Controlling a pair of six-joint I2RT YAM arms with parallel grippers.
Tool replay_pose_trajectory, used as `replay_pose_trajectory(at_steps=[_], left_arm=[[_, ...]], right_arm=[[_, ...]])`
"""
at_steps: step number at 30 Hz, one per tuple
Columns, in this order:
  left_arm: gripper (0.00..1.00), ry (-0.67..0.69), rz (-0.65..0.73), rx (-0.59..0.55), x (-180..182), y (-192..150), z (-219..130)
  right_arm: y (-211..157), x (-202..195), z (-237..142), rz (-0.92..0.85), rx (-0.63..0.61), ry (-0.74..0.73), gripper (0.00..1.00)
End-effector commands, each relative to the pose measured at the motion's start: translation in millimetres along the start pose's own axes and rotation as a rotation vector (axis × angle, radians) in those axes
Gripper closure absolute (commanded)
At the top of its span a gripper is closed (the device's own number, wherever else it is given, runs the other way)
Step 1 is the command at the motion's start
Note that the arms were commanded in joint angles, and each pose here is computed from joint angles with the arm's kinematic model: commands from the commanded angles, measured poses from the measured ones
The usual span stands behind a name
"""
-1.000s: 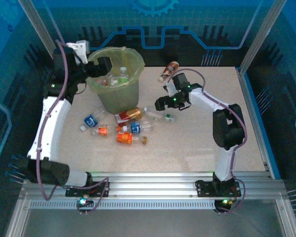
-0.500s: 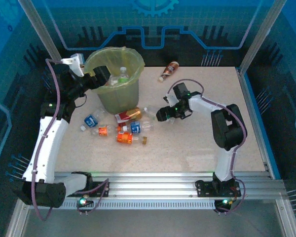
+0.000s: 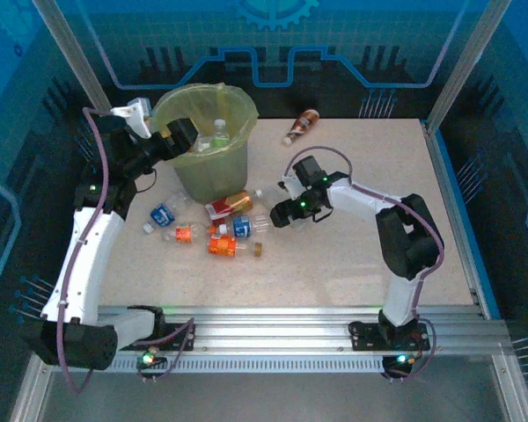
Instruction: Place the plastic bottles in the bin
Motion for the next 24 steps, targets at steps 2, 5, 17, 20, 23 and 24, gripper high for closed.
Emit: replay_pose_trajectory(at_steps=[2, 5, 17, 20, 23, 24], left_arm=[[0.01, -0.04, -0.006, -0.002, -5.7, -0.1, 0.4], [0.01, -0.04, -0.008, 0.003, -4.7, -1.3, 2.1], [0.01, -0.038, -0.012, 0.004, -2.9, -2.9, 3.8], [0.01, -0.041, -0.016, 0.006, -2.7, -3.4, 5.0], [0.01, -0.041, -0.019, 0.008, -2.1, -4.2, 5.9], [0.01, -0.041, -0.021, 0.008, -2.2, -4.1, 5.7]], right_arm=[[-5.7, -7.0, 4.1, -0.012, 0.032, -0.114, 0.11], [-7.2, -13.3, 5.9, 0.006, 0.036, -0.157, 0.16], [-21.1, -25.3, 28.1, 0.026, 0.107, -0.206, 0.34], [-22.1, -25.0, 34.6, 0.021, 0.119, -0.21, 0.38], [-22.8, -25.0, 38.8, 0.017, 0.126, -0.222, 0.43], [-23.2, -24.4, 39.1, 0.018, 0.126, -0.224, 0.45]])
Point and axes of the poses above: each hand's point on the last joint's axis, 136 mm out from that joint toward the fingers, its own z axis out along the fingers, its own x axis along the line the jaws close on, y = z × x, the point moved 4 cm from there along -z, back along the fingers, and after that the axes turned 1 degree about z, right-handed, at the moved point
